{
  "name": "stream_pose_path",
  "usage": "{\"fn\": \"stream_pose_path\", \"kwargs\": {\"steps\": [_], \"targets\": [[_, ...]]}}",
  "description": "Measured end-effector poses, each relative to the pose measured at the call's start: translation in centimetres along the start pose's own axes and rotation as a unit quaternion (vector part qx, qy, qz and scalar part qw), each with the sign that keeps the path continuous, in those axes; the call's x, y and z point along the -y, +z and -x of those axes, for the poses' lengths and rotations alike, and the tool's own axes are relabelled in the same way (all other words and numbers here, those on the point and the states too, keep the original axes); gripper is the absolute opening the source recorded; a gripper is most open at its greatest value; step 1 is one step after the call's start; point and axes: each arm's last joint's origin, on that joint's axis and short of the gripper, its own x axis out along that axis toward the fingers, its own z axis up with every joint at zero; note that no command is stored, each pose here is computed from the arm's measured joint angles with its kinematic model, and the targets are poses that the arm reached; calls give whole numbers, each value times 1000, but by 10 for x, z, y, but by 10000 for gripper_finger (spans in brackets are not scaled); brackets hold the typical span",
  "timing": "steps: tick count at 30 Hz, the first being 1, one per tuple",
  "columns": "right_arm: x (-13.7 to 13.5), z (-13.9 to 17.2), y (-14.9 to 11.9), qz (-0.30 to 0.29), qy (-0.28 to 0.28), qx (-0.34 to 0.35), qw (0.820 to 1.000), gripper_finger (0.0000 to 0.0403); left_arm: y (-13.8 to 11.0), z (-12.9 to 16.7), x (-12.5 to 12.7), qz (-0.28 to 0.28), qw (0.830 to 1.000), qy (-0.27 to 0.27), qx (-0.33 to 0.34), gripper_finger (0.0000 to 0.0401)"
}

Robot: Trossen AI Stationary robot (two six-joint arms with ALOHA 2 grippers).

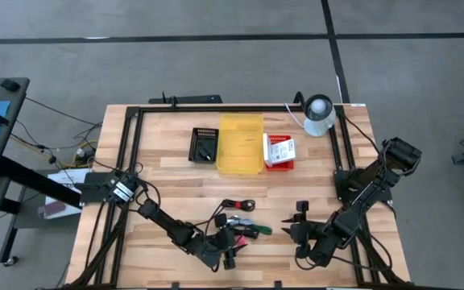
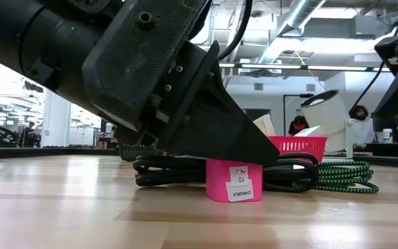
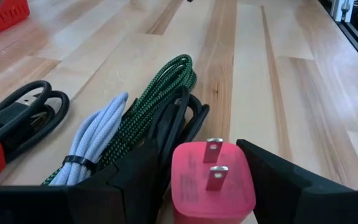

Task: Pick and place items into bin
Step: Put the pink charger adapter into the black bin

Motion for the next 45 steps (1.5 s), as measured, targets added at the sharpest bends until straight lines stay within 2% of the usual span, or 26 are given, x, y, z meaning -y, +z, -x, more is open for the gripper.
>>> {"fn": "stream_pose_path", "kwargs": {"steps": [7,18,26,32,40,45], "targets": [[0,0,-1,3,-2,-3,1000,107,0,0,0,1,1000,0,-1,199],[0,0,-1,3,-2,-3,1000,107,-1,2,2,1,1000,-4,-1,149],[0,0,0,3,-2,-3,1000,107,0,5,7,-4,1000,-15,10,166],[0,0,0,3,-2,-3,1000,107,1,5,8,-7,1000,-19,18,147],[0,0,0,3,-2,-3,1000,107,5,5,11,-10,999,-22,29,164],[0,0,0,3,-2,-3,1000,107,15,7,20,-30,998,-31,44,149]]}}
